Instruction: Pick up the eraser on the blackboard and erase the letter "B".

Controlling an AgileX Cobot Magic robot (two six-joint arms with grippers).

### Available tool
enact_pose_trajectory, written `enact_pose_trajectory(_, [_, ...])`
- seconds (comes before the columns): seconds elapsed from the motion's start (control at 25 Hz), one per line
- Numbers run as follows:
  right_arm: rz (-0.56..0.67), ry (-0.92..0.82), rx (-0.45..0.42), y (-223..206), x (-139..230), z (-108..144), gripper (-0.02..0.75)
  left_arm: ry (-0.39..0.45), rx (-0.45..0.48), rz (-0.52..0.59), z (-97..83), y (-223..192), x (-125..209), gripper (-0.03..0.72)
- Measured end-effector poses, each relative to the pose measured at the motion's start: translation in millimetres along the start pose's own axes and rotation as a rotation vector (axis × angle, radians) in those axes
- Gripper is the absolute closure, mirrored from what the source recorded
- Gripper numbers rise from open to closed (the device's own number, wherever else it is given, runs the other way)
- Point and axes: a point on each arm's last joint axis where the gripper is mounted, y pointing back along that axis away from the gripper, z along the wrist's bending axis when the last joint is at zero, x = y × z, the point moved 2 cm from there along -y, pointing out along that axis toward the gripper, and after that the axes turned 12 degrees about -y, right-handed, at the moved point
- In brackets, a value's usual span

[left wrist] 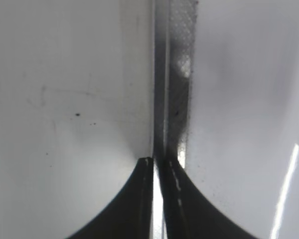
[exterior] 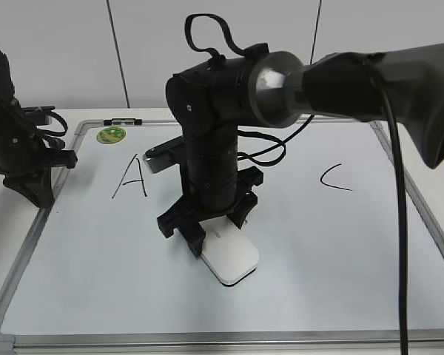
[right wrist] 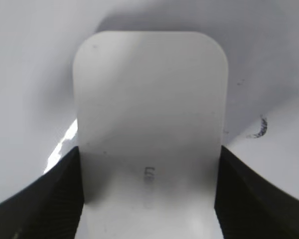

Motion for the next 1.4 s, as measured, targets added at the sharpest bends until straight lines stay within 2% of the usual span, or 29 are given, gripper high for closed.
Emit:
enact_pose_trajectory(0.2, [-0.004, -0.064, 0.020, -0.4, -2.5, -9.3, 0.211, 0.001, 0.001, 0.000, -0.2, 0.0, 0.0, 0.654])
enact_pose_trajectory(0.4, [0.015, -0.141, -0.019, -1.1, -5.4, -21.7, 0.211, 0.001, 0.001, -0.002, -0.1, 0.0, -0.2, 0.654])
enact_pose_trajectory(0.56, [0.019, -0.202, -0.021, -1.1, -9.6, -42.0, 0.211, 0.001, 0.001, -0.004, -0.1, 0.0, -0.4, 0.654])
enact_pose_trajectory(0.88, [0.011, -0.335, 0.069, 0.5, -16.4, -102.7, 0.211, 0.001, 0.001, -0.004, -0.1, 0.0, -0.4, 0.654])
enact_pose_trajectory(1.04, [0.005, -0.343, 0.080, 2.3, -16.8, -108.3, 0.211, 0.001, 0.001, -0.005, -0.1, 0.0, -0.6, 0.654])
enact_pose_trajectory(1.2, [-0.006, -0.342, 0.100, 10.4, -13.5, -113.7, 0.211, -0.001, -0.003, -0.005, 0.3, 0.0, -0.5, 0.654])
enact_pose_trajectory(1.4, [-0.095, -0.382, 0.119, 53.9, -9.4, -138.5, 0.211, -0.002, -0.004, -0.005, 0.4, 0.0, -0.5, 0.654])
